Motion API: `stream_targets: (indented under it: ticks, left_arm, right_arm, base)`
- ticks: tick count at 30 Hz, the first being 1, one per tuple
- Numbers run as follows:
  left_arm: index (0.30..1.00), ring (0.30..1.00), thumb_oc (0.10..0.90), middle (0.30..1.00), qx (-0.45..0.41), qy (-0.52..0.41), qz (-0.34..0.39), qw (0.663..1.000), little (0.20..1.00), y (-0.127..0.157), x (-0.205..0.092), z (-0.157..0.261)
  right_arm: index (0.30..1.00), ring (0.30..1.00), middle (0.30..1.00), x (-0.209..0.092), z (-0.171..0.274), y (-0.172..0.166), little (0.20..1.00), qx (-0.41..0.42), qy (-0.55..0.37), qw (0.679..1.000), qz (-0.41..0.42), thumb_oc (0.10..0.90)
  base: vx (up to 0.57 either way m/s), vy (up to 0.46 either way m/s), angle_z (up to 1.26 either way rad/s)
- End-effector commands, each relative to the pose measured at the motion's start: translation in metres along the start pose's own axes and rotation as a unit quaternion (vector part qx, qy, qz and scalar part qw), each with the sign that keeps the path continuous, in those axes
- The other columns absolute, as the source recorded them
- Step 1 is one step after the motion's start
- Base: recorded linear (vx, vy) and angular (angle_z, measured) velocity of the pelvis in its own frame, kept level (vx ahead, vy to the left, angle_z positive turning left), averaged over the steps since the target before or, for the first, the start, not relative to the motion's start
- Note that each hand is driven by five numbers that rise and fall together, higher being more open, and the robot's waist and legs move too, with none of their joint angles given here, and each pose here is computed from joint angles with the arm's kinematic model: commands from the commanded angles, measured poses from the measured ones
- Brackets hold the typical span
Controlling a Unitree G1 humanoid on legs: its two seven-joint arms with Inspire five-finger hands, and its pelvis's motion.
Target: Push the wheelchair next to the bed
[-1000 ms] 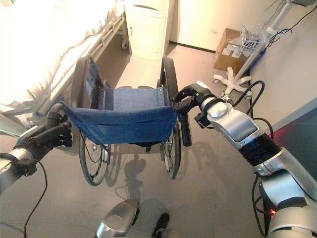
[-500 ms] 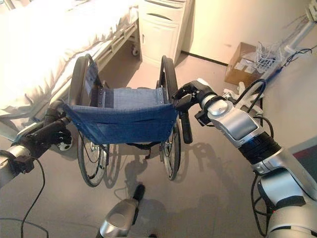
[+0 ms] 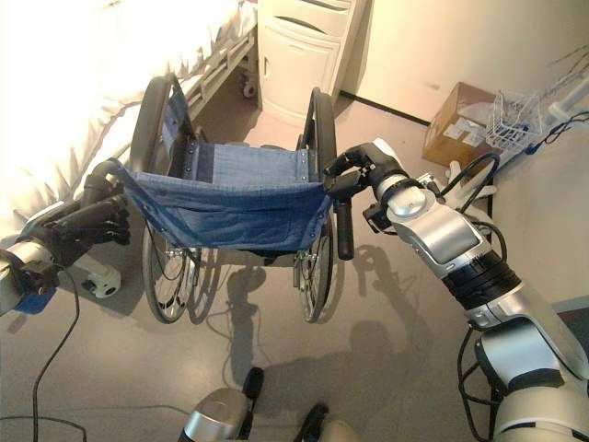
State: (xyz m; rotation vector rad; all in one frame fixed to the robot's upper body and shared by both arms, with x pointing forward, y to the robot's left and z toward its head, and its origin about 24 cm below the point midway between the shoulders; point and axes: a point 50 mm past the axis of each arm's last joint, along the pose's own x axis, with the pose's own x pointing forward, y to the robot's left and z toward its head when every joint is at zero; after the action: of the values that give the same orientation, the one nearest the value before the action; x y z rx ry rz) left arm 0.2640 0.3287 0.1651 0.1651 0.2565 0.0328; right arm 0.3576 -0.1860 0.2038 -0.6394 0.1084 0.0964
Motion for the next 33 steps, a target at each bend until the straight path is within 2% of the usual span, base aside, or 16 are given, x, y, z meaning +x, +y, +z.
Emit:
stream_targets:
  ticks: [1, 17, 18, 19, 20, 21, 22, 23, 24, 33]
  left_arm:
    - [0.300, 0.300, 0.400, 0.300, 0.004, -0.164, 0.021, 0.986, 0.300, 0.008, -0.010, 0.065]
    - [0.300, 0.300, 0.400, 0.300, -0.004, -0.160, 0.050, 0.986, 0.300, 0.005, -0.014, 0.048]
    - [0.300, 0.300, 0.400, 0.300, -0.003, -0.160, 0.051, 0.986, 0.300, 0.006, -0.014, 0.048]
    - [0.300, 0.300, 0.400, 0.300, -0.001, -0.158, 0.051, 0.986, 0.300, 0.006, -0.014, 0.047]
    - [0.300, 0.300, 0.400, 0.300, -0.001, -0.156, 0.052, 0.986, 0.300, 0.007, -0.014, 0.047]
    - [0.387, 0.387, 0.458, 0.387, -0.001, -0.155, 0.054, 0.987, 0.387, 0.007, -0.014, 0.045]
    - [0.427, 0.427, 0.485, 0.427, -0.002, -0.154, 0.054, 0.987, 0.427, 0.008, -0.014, 0.045]
    - [0.778, 0.778, 0.718, 0.778, -0.003, -0.152, 0.058, 0.987, 0.778, 0.009, -0.015, 0.043]
    - [0.900, 0.900, 0.800, 0.900, -0.002, -0.151, 0.062, 0.987, 0.900, 0.011, -0.016, 0.043]
    - [0.900, 0.900, 0.800, 0.900, 0.011, -0.162, 0.100, 0.982, 0.900, 0.026, -0.027, 0.049]
  right_arm:
    - [0.300, 0.300, 0.300, -0.015, 0.041, -0.040, 0.300, -0.044, -0.083, 0.993, -0.066, 0.400]
    - [0.300, 0.300, 0.300, -0.013, 0.035, -0.030, 0.300, -0.045, -0.060, 0.995, -0.058, 0.400]
    - [0.556, 0.556, 0.556, -0.012, 0.036, -0.030, 0.556, -0.046, -0.059, 0.995, -0.059, 0.571]
    - [0.707, 0.707, 0.707, -0.012, 0.035, -0.030, 0.707, -0.046, -0.058, 0.995, -0.060, 0.671]
    - [0.773, 0.773, 0.773, -0.012, 0.034, -0.030, 0.773, -0.046, -0.056, 0.996, -0.061, 0.715]
    - [0.860, 0.860, 0.860, -0.012, 0.033, -0.031, 0.860, -0.044, -0.053, 0.996, -0.063, 0.773]
    - [0.900, 0.900, 0.900, -0.012, 0.033, -0.031, 0.900, -0.044, -0.052, 0.996, -0.064, 0.800]
    - [0.900, 0.900, 0.900, -0.011, 0.031, -0.031, 0.900, -0.043, -0.049, 0.996, -0.066, 0.800]
    - [0.900, 0.900, 0.900, -0.011, 0.030, -0.031, 0.900, -0.041, -0.046, 0.996, -0.069, 0.800]
    - [0.900, 0.900, 0.900, -0.016, 0.025, -0.044, 0.900, -0.026, -0.039, 0.994, -0.100, 0.800]
  base:
    - [0.19, -0.057, 0.76]
    - [0.07, -0.010, -0.02]
    - [0.03, -0.015, -0.06]
    - [0.02, -0.015, -0.04]
    - [0.03, -0.012, -0.04]
    - [0.02, -0.004, -0.04]
    - [0.00, 0.000, 0.00]
    - [0.00, 0.000, 0.00]
    - [0.00, 0.000, 0.00]
    - [0.00, 0.000, -0.05]
